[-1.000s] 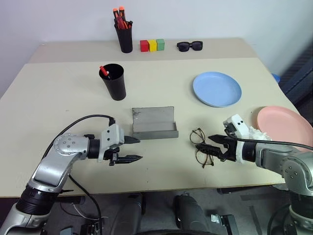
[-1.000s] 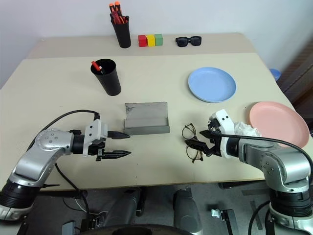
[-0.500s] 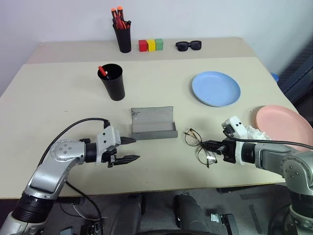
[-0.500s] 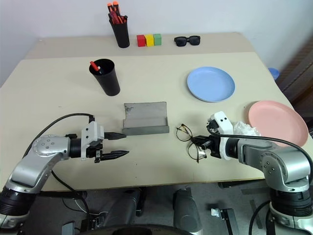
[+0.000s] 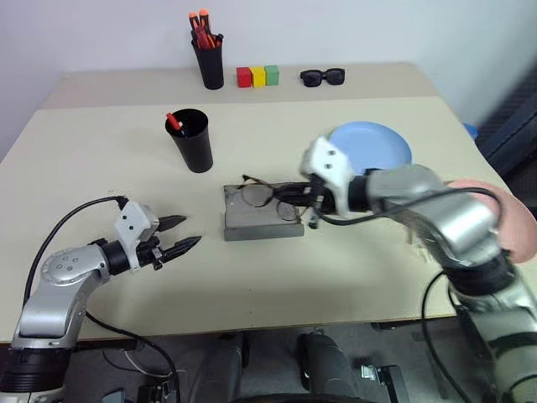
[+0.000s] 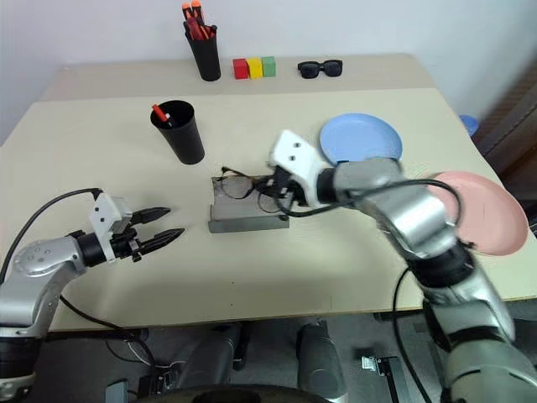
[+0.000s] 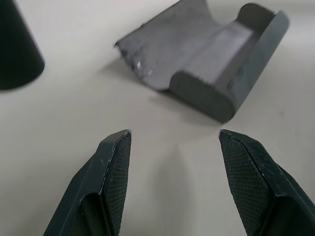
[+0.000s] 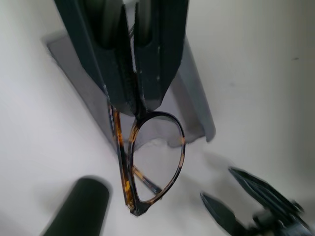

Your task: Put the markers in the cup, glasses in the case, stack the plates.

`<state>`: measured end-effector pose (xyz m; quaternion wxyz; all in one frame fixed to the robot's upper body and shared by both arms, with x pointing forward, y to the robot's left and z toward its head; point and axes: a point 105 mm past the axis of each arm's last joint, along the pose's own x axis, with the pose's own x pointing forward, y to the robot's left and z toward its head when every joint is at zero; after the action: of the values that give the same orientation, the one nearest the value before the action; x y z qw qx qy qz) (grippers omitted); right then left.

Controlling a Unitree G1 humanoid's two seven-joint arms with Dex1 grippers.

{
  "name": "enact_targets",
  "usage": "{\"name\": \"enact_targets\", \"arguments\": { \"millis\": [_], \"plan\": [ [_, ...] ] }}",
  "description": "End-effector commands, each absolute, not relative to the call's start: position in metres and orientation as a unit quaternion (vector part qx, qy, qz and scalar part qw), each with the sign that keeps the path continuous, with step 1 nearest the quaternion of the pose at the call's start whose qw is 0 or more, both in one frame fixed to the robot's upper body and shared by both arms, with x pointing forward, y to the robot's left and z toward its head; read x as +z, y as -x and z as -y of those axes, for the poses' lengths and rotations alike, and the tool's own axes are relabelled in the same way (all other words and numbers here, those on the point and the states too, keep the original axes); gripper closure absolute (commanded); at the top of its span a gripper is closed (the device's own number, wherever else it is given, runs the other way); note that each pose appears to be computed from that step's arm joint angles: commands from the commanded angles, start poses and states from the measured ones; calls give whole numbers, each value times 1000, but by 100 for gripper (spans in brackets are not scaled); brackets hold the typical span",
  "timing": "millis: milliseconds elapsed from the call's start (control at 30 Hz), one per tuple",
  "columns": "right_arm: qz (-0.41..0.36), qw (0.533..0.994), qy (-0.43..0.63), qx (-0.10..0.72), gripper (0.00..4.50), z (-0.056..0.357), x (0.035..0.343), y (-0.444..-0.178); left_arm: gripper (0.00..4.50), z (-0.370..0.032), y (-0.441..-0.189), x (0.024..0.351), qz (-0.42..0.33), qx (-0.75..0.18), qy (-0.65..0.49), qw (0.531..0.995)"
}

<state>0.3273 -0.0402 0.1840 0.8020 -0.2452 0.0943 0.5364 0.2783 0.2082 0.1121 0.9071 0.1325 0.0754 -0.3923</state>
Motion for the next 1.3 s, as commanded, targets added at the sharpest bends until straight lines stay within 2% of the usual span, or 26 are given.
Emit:
{"name": "enact_targets", "arguments": {
  "millis": [33, 167, 467, 700, 733, 767, 967, 1033, 1100, 1200, 1300],
  "plan": [
    [-77, 800, 277, 527, 446, 29, 185, -351, 161, -199, -273, 128, -38, -396, -137, 907],
    [-91, 795, 285, 528, 446, 29, 175, -362, 161, -190, -265, 137, -22, -401, -125, 907],
    [-120, 736, 298, 596, 446, 34, 160, -332, 161, -181, -261, 149, -22, -406, -125, 905],
    [-127, 750, 294, 579, 446, 31, 153, -342, 161, -170, -266, 157, -20, -413, -128, 902],
    [-127, 753, 292, 577, 385, 31, 154, -343, 161, -169, -267, 158, -20, -413, -129, 901],
    [-125, 754, 290, 576, 358, 30, 154, -344, 161, -169, -267, 159, -20, -413, -129, 901],
    [-77, 755, 288, 584, 72, 28, 173, -336, 161, -167, -276, 166, -14, -407, -111, 907],
    [-58, 758, 282, 585, 66, 33, 181, -328, 217, -165, -288, 170, -12, -392, -86, 916],
    [-44, 765, 286, 576, 66, 41, 184, -321, 291, -160, -303, 175, -7, -383, -69, 921],
    [-46, 785, 293, 545, 66, 60, 178, -314, 444, -144, -328, 179, -14, -383, -57, 922],
    [-49, 798, 297, 522, 66, 76, 176, -304, 448, -128, -354, 178, -27, -375, -63, 924]
  ]
}}
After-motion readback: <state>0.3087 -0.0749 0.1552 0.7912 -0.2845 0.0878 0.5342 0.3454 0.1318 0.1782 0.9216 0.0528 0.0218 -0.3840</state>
